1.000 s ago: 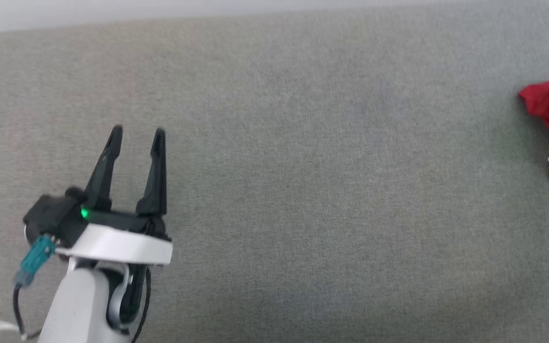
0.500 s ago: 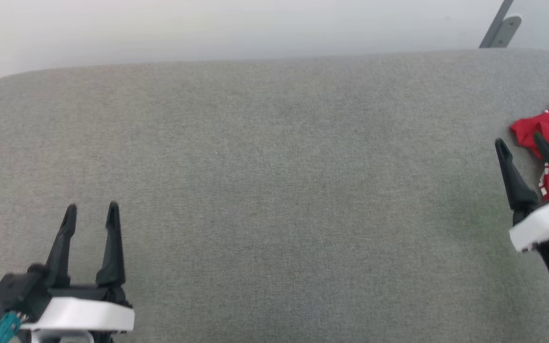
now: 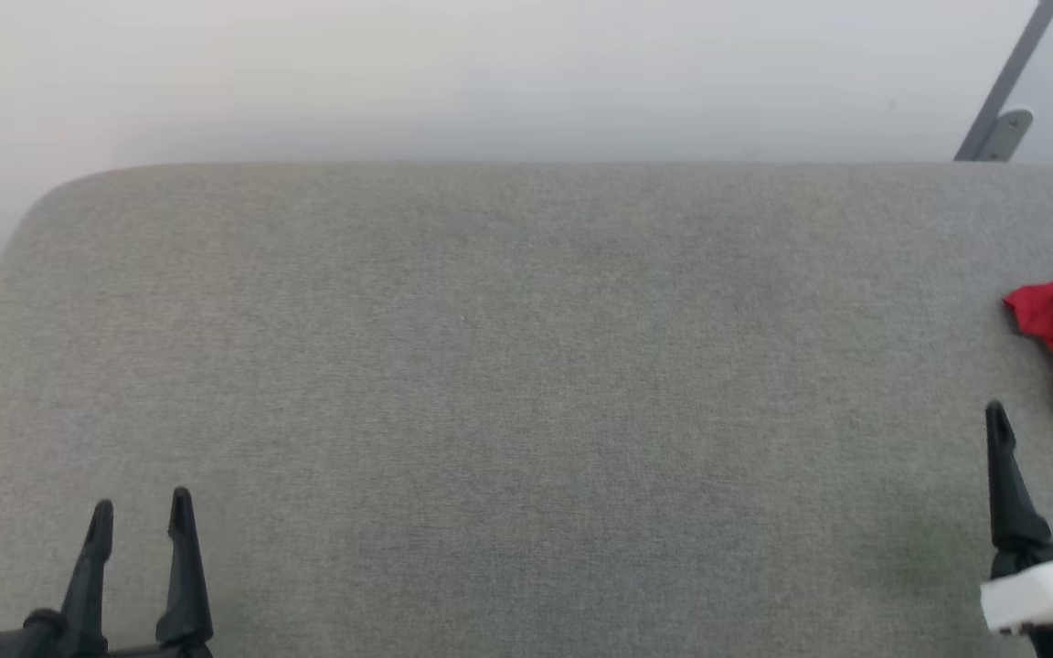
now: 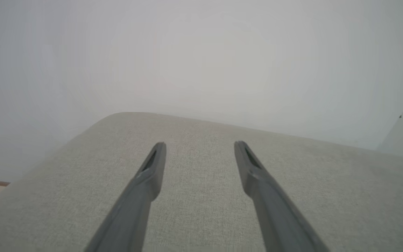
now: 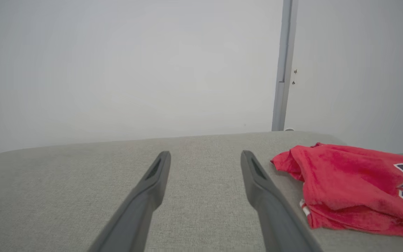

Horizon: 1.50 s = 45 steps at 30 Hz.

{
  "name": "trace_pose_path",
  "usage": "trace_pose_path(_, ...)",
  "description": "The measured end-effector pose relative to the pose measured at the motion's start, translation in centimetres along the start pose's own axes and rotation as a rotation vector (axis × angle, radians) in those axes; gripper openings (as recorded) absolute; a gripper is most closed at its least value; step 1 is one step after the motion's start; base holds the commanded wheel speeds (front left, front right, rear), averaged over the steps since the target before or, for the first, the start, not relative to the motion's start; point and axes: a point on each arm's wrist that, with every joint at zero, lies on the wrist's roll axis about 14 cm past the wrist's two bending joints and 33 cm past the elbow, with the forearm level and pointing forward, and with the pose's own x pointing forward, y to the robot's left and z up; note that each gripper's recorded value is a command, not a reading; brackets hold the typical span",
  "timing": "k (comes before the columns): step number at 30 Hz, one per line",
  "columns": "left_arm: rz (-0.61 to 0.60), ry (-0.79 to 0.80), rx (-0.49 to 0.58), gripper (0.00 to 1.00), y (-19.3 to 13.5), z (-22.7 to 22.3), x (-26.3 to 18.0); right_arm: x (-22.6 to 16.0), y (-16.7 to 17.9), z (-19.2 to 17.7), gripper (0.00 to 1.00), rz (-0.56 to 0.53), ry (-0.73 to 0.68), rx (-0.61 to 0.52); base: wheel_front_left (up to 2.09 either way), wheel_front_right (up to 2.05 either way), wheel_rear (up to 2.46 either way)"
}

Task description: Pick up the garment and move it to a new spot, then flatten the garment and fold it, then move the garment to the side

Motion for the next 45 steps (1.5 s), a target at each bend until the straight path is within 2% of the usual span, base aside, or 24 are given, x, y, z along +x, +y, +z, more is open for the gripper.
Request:
trace_pose_path(11, 0.067, 0.002, -0.053, 1.0, 1.5, -0.2, -2.3, -2.6, 1.0, -0.8, 1.0, -0.023, 0.009, 0.056, 0.0, 0.0, 0.0)
trace_pose_path(25, 0.046, 0.027, -0.084, 1.0, 0.5, -1.1, -2.4, -3.5, 1.5, -0.7, 1.0, -0.027, 0.001, 0.073, 0.0, 0.0, 0.0)
trace_pose_path(45, -0.013, 0.04, -0.019, 1.0, -0.7, -1.2, -2.1, -3.2, 2.0, -0.9, 1.0, -0.012, 0.009, 0.073, 0.0, 0.0, 0.0)
